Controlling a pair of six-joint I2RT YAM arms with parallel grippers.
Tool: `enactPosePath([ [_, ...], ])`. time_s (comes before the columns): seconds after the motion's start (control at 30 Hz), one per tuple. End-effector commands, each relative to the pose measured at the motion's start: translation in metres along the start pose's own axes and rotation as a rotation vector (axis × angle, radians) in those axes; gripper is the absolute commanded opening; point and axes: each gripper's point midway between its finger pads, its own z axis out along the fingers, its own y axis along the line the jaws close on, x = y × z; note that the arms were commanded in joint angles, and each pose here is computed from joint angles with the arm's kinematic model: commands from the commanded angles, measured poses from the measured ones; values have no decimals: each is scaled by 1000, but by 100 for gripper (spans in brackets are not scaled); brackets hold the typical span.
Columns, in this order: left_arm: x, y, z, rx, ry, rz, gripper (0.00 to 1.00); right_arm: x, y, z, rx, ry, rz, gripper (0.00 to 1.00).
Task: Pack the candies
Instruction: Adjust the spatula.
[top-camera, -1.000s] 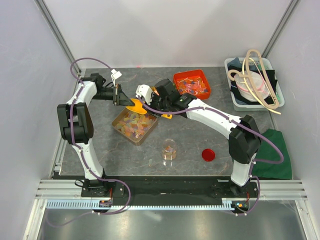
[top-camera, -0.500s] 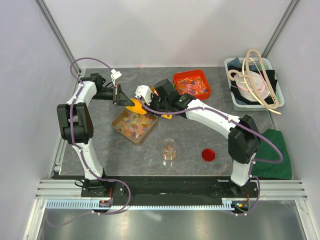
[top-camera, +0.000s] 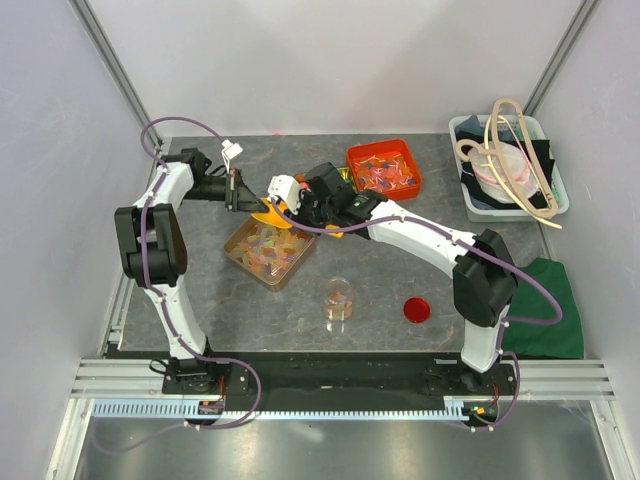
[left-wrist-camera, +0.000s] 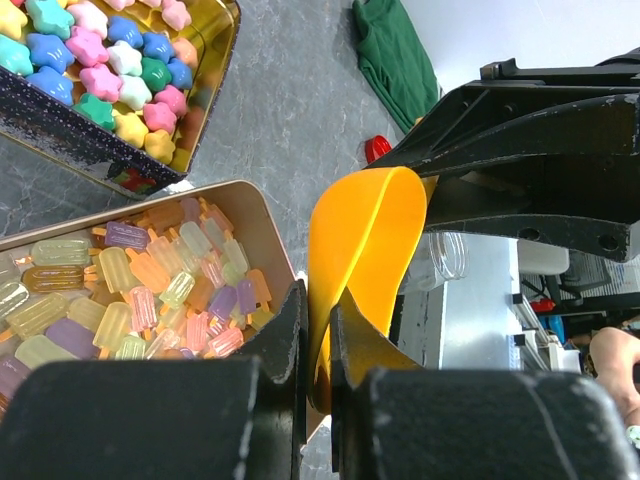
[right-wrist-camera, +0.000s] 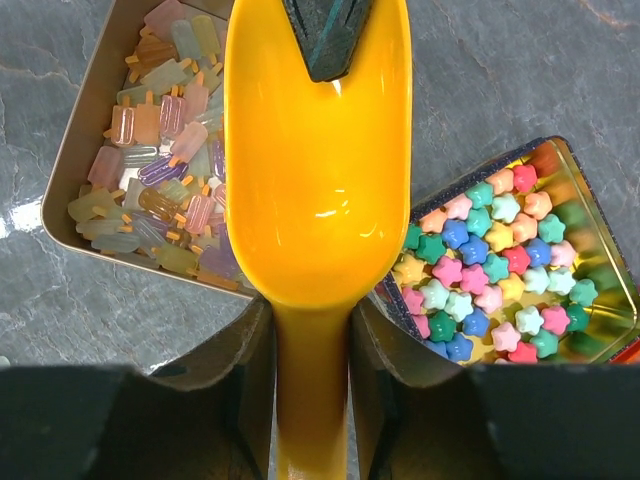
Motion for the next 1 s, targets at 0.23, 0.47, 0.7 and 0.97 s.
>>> enactPosePath([
  [0.23, -10, -6, 3, 45, -24, 31, 10, -22, 3, -2, -20, -57, -9, 0],
  [0.47, -7, 1, 4, 32, -10, 16, 46, -32, 5, -8, -28, -62, 25, 0],
  [0.7, -5, 4, 4, 27, -6, 8, 47, -45, 5, -12, -43, -82, 37, 0],
  [0.97, -5, 4, 4, 27, -4, 7, 45, -53, 9, -14, -78, -108, 32, 0],
])
